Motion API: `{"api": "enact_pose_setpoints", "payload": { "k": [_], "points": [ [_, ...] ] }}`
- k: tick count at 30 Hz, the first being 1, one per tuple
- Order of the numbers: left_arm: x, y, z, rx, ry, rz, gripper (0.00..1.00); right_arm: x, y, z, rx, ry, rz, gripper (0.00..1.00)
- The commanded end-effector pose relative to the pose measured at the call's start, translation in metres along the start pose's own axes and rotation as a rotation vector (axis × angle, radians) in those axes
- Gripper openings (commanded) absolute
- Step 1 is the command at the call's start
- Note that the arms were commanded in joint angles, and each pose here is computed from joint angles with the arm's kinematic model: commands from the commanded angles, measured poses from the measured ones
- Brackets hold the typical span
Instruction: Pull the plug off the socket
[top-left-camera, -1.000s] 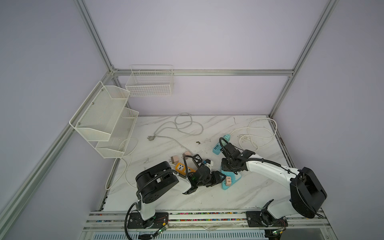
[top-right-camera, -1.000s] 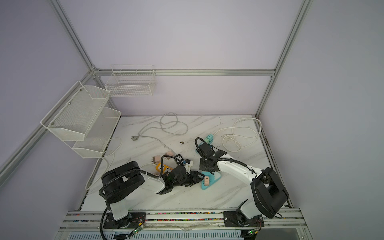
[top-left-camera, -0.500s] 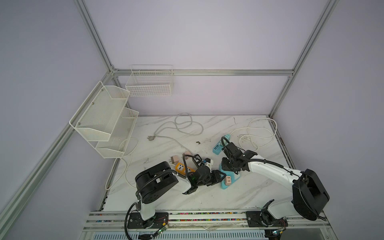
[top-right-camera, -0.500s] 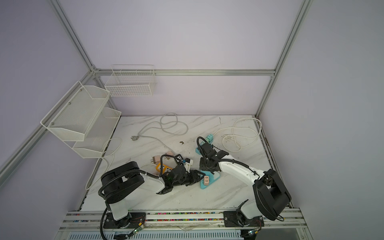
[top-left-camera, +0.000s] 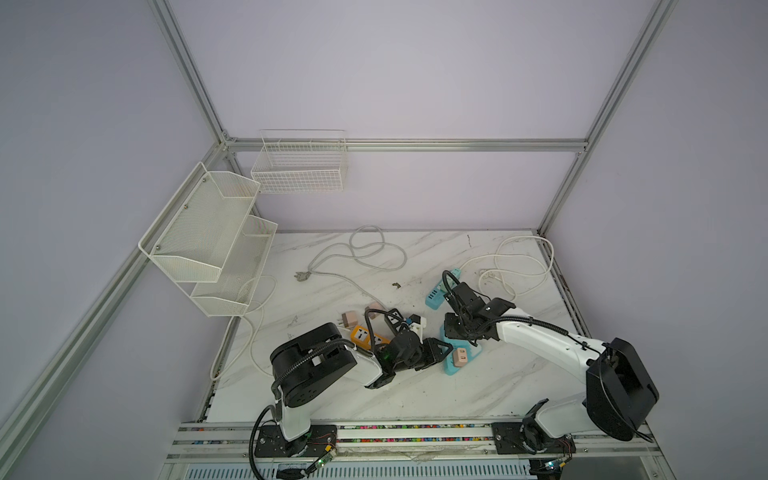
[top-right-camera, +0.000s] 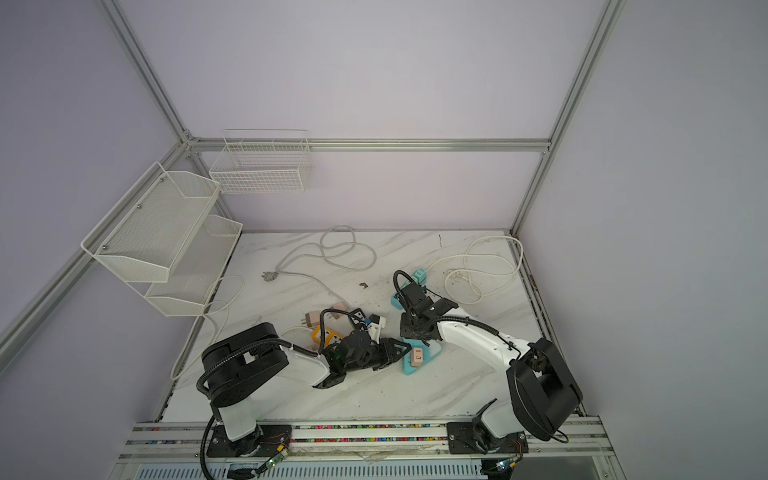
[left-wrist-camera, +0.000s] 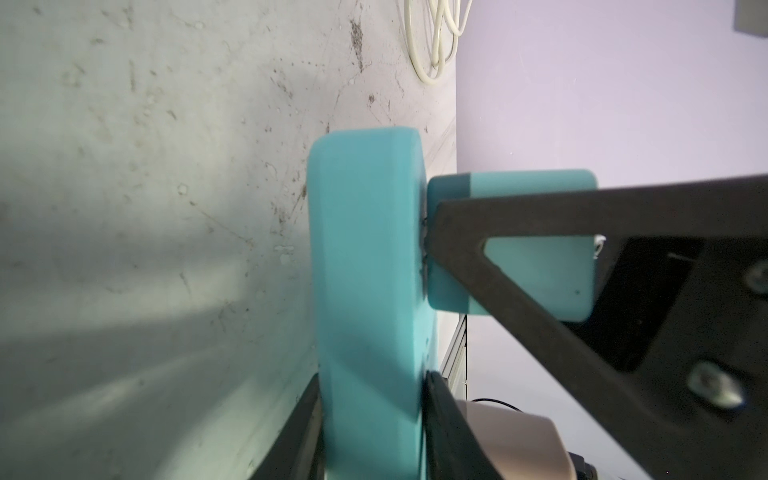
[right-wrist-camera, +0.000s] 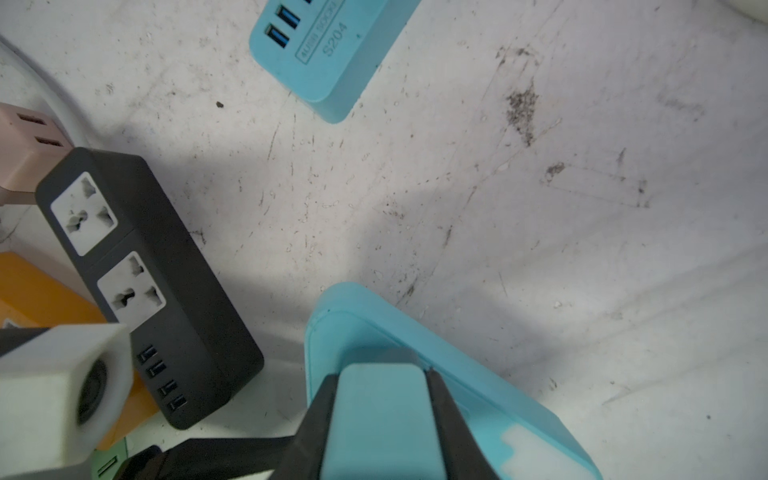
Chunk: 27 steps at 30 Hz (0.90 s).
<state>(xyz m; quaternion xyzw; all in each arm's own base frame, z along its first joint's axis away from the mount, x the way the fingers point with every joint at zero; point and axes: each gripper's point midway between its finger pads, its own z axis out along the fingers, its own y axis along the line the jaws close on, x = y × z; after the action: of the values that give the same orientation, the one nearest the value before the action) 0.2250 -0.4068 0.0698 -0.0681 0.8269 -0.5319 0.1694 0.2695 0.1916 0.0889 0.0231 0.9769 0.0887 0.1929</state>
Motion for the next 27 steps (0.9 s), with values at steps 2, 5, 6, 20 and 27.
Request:
{"api": "enact_pose_setpoints", "payload": {
  "k": [2,5,6,20,27],
  "points": [
    [0.018,0.008,-0.002,0.005,0.06,0.009,0.19,-0.022,0.019,-0.009,-0.052,-0.072,-0.002,0.06],
    [0.02,0.016,-0.004,-0.029,0.065,-0.001,0.15,-0.029,0.011,-0.014,-0.032,-0.096,0.008,0.07],
    [0.02,0.018,-0.005,-0.034,0.064,0.0,0.14,-0.029,0.011,-0.015,-0.034,-0.099,0.011,0.07],
    [0.021,0.021,-0.007,-0.037,0.074,0.001,0.0,-0.031,0.003,-0.014,-0.011,-0.097,-0.001,0.06],
    [0.021,0.021,-0.003,-0.041,0.078,0.0,0.0,-0.03,0.027,-0.01,-0.035,-0.088,-0.05,0.06]
  ]
}}
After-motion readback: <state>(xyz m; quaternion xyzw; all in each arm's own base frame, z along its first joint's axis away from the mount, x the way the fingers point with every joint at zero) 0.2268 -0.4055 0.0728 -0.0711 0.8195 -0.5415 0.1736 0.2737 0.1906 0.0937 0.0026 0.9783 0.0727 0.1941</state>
